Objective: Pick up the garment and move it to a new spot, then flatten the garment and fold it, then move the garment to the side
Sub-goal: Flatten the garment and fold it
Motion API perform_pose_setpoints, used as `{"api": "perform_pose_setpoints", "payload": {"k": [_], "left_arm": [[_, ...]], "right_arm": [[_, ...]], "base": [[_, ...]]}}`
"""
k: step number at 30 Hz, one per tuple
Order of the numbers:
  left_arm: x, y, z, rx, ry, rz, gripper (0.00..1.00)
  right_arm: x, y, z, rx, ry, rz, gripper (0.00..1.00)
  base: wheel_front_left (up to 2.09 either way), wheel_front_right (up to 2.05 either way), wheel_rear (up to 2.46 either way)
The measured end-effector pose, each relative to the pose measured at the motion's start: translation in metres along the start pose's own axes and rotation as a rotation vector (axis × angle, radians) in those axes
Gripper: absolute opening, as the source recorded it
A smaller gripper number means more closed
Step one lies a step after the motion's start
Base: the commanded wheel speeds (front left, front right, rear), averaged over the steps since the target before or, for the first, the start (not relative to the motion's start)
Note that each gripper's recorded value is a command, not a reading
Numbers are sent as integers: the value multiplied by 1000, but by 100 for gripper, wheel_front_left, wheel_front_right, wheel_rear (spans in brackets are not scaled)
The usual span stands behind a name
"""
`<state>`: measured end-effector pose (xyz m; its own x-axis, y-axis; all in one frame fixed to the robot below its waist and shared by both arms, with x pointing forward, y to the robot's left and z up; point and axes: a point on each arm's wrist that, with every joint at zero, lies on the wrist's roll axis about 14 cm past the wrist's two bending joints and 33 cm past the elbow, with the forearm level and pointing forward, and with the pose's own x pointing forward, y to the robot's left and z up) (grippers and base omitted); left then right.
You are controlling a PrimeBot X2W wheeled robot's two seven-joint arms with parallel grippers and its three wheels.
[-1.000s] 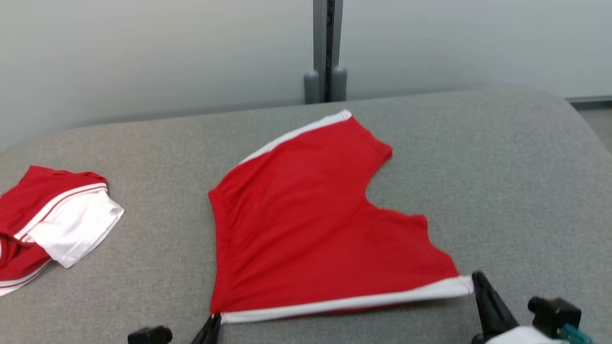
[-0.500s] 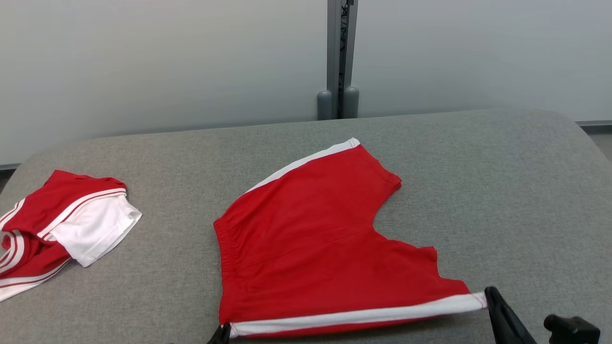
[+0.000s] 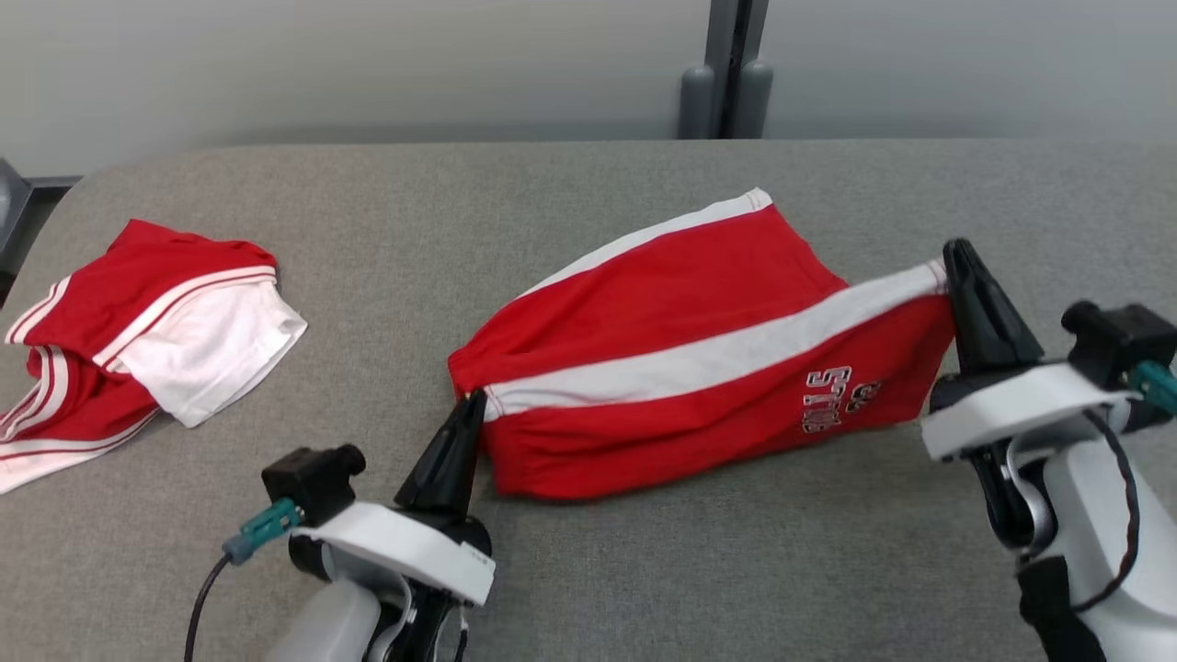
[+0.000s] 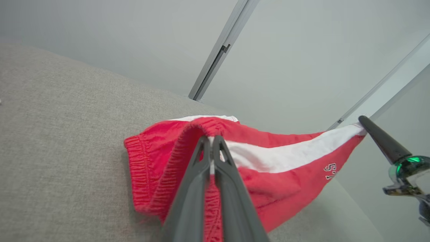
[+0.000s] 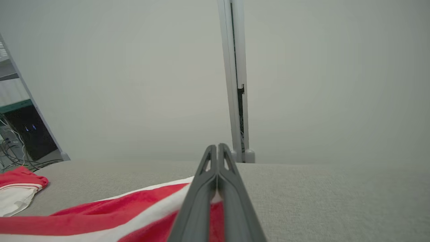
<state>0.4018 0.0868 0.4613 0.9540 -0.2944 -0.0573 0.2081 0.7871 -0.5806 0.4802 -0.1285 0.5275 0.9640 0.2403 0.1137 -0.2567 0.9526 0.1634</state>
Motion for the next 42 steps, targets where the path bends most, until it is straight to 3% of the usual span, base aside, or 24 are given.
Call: {"api": "perform_pose_setpoints", "payload": {"k": [8, 18, 28, 36, 37, 38, 39, 40, 42], "left_arm": [[42, 30, 16, -3, -26, 61, 0], [67, 67, 22, 49, -33, 131, 0], [85, 80, 9, 23, -2, 138, 0], [85, 92, 11, 42, -8, 162, 0], [85, 92, 11, 47, -7, 162, 7], [85, 93, 12, 51, -10, 166, 39], [85, 94, 14, 59, -13, 168, 84], [85, 95, 14, 60, -13, 172, 100], [84, 96, 14, 69, -9, 175, 100]], "right_arm": [[75, 1, -29, -78, 65, 57, 0], [128, -4, -73, -147, 141, 87, 0], [153, 5, -118, -156, 207, 117, 0], [163, 3, -124, -159, 209, 106, 0], [164, 3, -124, -156, 207, 102, 0], [166, 2, -121, -146, 198, 95, 13], [168, 3, -118, -135, 188, 89, 50], [168, 3, -117, -129, 187, 87, 100], [167, 6, -116, -117, 188, 87, 100]], "base": [[0, 0, 0], [0, 0, 0], [0, 0, 0], [0, 0, 0], [0, 0, 0], [0, 0, 0], [0, 0, 0], [0, 0, 0], [0, 0, 0]]}}
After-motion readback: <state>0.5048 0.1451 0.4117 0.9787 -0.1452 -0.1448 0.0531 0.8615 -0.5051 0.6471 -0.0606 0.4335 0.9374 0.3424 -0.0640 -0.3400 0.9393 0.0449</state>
